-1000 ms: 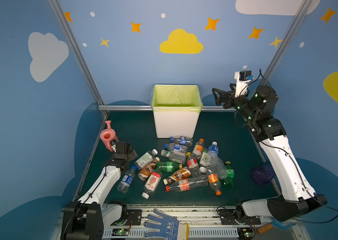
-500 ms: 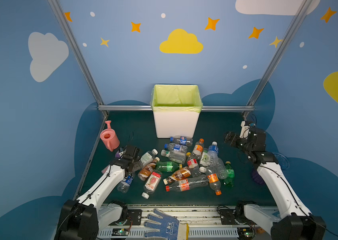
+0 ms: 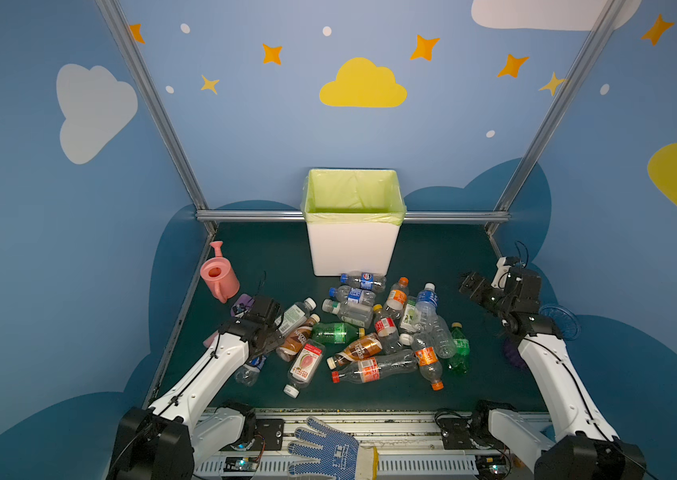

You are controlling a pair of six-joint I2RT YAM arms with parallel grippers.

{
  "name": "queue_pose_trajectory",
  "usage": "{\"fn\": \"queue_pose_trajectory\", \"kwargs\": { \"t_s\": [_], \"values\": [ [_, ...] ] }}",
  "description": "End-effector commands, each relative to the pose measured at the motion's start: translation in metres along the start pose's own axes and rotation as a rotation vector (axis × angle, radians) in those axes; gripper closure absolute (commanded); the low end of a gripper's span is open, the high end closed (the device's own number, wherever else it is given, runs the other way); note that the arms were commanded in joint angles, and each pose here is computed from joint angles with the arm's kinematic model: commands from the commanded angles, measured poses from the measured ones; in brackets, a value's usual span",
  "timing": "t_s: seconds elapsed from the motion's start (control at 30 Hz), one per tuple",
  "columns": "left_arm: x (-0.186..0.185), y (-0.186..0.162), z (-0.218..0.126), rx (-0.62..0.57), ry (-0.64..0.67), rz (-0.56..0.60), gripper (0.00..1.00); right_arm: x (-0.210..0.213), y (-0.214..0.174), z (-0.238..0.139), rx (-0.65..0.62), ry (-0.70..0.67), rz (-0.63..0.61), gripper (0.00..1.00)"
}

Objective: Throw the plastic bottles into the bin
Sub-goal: 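Grasp the blue-cap bottle with the left gripper while the right arm draws back, then drop the bottle into the bin with the left gripper while the right reaches the pile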

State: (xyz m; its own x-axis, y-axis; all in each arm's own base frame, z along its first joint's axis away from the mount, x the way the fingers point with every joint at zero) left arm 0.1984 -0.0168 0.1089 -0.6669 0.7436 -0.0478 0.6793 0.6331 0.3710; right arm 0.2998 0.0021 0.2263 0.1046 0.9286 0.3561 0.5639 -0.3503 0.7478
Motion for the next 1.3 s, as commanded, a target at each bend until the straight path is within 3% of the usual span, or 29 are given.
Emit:
{"fn": "queue_pose_trajectory", "kwargs": {
  "t_s": [0.0,0.7,1.27],
  "values": [
    [0.006,-0.008,0.007,0.032,0.033,-0.005,0.00,-0.009,-0.013,-0.002,0.038,-0.025,0.045,0.04],
    [0.002,-0.022,0.033,0.108,0.064,0.028,0.12,-0.022,-0.016,-0.001,0.044,-0.044,0.118,0.04],
    [-0.007,-0.023,0.029,0.123,0.003,0.031,0.40,-0.031,-0.019,-0.003,0.039,-0.062,0.139,0.04]
  ]
}}
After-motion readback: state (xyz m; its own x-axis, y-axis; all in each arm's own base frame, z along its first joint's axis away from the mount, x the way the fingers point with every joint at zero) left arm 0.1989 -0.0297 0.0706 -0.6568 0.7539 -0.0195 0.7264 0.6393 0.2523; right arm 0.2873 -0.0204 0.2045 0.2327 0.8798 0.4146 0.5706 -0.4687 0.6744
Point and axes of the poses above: each gripper's point midway between its finger pads, its own z axis out along the fingers, its own x axis along the line the jaws close on, y = z × x, the point moved 4 cm from there along -z, back along the fingers, and after that the axes turned 9 degrees about -z, right-handed, at the moved point
